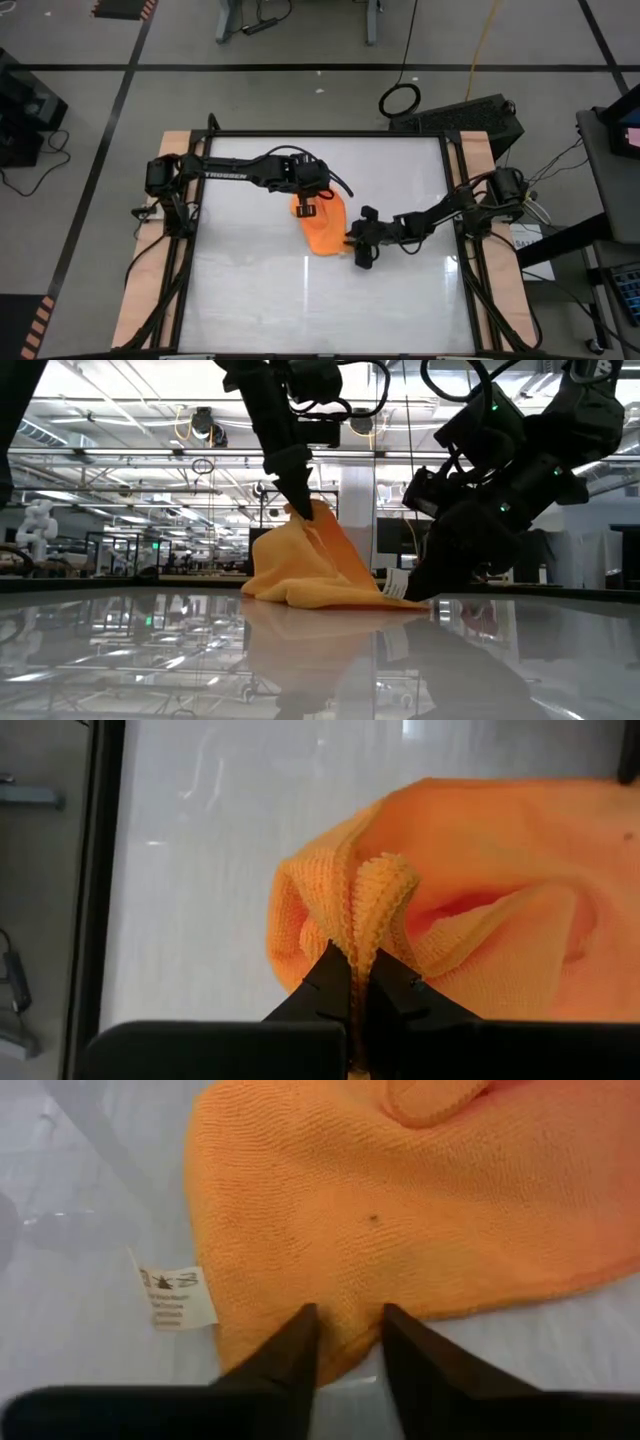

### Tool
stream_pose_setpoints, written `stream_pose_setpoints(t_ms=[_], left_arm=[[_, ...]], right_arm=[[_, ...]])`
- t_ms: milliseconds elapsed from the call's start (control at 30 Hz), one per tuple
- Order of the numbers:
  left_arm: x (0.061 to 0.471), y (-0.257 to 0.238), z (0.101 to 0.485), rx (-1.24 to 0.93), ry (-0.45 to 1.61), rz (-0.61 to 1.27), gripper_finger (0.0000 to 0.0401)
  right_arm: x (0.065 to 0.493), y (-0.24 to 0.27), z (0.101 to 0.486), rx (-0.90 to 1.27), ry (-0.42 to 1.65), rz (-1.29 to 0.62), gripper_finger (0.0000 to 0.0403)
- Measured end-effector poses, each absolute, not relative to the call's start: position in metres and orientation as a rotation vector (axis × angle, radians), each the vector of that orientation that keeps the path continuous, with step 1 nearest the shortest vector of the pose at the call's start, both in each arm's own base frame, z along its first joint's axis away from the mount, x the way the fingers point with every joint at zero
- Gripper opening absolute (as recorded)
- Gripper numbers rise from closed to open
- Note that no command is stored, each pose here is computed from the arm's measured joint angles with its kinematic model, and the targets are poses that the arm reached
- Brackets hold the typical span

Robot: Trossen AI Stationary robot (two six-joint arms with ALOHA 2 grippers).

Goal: Roll towel
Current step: Fold the towel

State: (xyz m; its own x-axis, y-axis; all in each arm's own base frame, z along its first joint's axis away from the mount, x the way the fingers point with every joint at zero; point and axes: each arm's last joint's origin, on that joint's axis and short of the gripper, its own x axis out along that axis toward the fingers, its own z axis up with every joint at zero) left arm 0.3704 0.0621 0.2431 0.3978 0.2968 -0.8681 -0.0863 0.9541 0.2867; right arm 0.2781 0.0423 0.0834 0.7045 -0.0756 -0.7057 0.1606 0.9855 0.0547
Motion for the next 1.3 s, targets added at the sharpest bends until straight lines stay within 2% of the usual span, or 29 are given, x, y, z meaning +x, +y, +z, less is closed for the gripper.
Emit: stream_pose_setpoints(t_ms=[67, 133, 367, 667, 967, 1100, 1300], left_arm=[[0.370, 0.062, 0.243, 0.200, 1.140, 0.249, 0.0009], [0.370, 0.062, 0.243, 0.194, 1.140, 0.252, 0.0009], [0.370, 0.050, 0.247, 0.238, 1.136, 0.246, 0.0009], [0.346, 0.011, 0.288, 0.348, 1.063, 0.203, 0.0009], [0.310, -0.040, 0.337, 0.307, 0.872, -0.115, 0.0011], [0.307, -0.057, 0.339, 0.292, 0.858, -0.151, 0.0041], [0.311, -0.063, 0.327, 0.350, 0.917, -0.087, 0.0136]], right_arm=[[0.278, 0.042, 0.084, 0.116, 0.781, -0.128, 0.0039], [0.277, 0.043, 0.085, 0.112, 0.784, -0.116, 0.0012], [0.265, 0.046, 0.104, 0.096, 0.816, -0.092, 0.0002], [0.228, 0.057, 0.178, 0.068, 0.708, 0.003, 0.0001], [0.183, 0.064, 0.249, 0.023, 0.366, 0.187, 0.0000], [0.173, 0.065, 0.260, 0.028, 0.310, 0.236, 0.0000], [0.174, 0.065, 0.255, 0.018, 0.349, 0.228, 0.0000]])
